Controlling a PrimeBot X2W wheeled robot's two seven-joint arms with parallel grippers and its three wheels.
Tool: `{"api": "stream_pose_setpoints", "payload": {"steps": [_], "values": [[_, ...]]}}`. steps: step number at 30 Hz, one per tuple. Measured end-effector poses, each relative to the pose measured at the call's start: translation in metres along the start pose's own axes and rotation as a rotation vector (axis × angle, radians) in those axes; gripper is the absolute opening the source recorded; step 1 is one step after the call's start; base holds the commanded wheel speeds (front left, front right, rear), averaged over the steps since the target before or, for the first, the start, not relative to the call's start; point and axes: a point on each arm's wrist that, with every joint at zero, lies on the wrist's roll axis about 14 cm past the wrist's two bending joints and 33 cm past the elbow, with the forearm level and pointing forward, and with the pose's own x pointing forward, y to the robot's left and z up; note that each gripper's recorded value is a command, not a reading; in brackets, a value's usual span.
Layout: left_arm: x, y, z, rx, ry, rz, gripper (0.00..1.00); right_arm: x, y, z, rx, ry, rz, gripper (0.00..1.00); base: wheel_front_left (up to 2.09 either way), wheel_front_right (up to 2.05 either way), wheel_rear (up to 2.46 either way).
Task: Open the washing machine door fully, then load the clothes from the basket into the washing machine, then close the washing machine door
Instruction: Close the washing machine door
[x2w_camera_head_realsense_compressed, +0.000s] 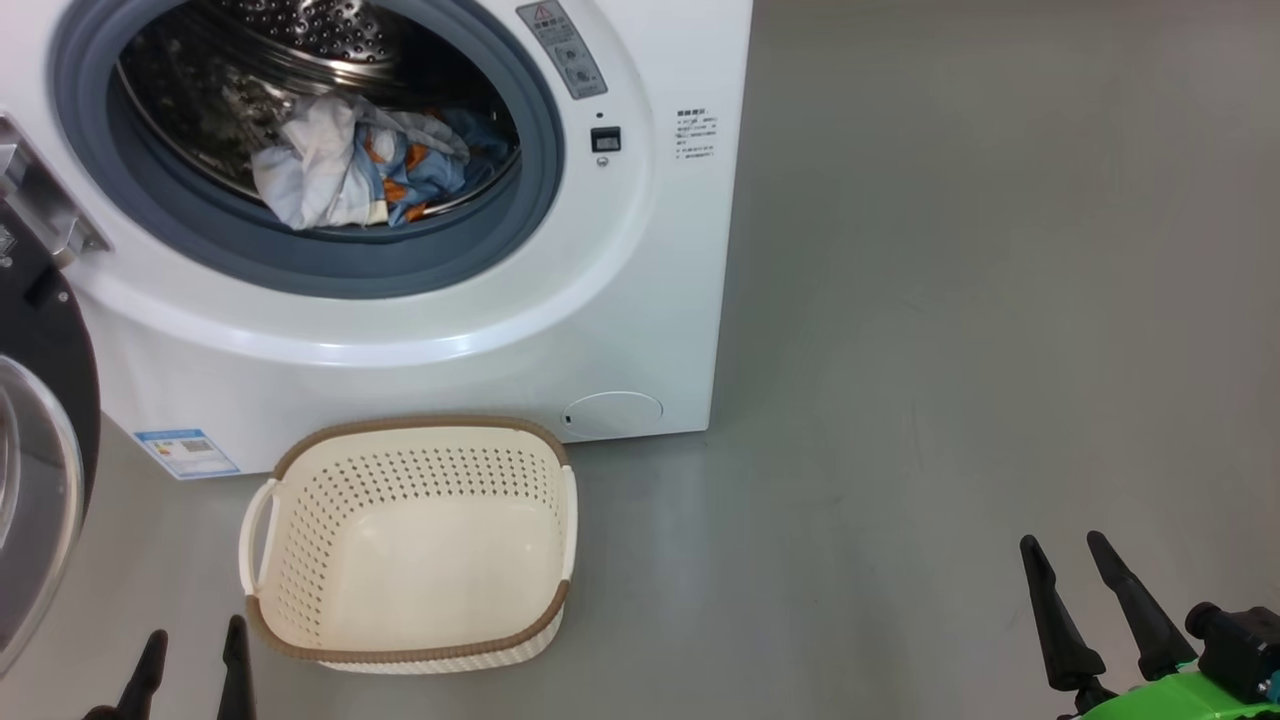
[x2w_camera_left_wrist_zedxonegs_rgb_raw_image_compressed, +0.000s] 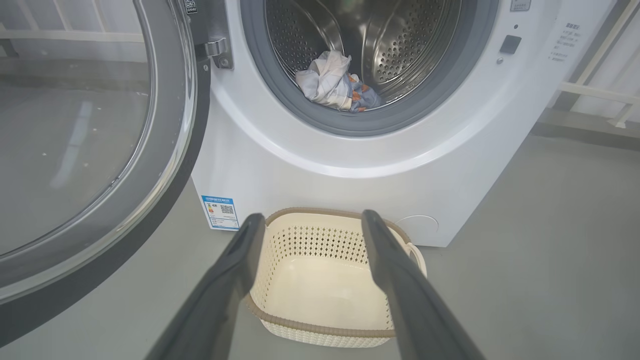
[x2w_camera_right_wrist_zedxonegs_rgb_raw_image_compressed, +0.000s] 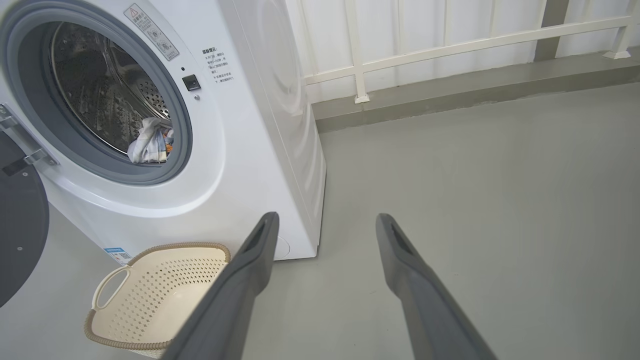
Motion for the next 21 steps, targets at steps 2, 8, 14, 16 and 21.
{"api": "stream_pose_setpoints", "payload": {"steps": [2,8,14,16,21], "values": [[-0.001,0.002,0.000,0.000,-0.001,0.006,1.00,0.001,0.001,0.000,0.001,0.001,0.003,1.00,0.00,0.00,0.00],[-0.007,0.013,0.002,-0.024,-0.014,0.059,1.00,0.011,0.015,-0.006,0.005,0.015,0.046,1.00,0.00,0.00,0.00],[-0.019,0.029,0.005,-0.037,-0.031,0.121,1.00,0.022,0.040,-0.012,0.008,0.034,0.123,1.00,0.00,0.00,0.00],[-0.026,0.036,0.006,-0.043,-0.037,0.149,1.00,0.029,0.052,-0.012,0.007,0.032,0.160,1.00,0.00,0.00,0.00],[-0.043,0.055,0.010,-0.064,-0.060,0.226,1.00,0.044,0.082,-0.014,0.007,0.038,0.251,1.00,0.00,0.00,0.00]]}}
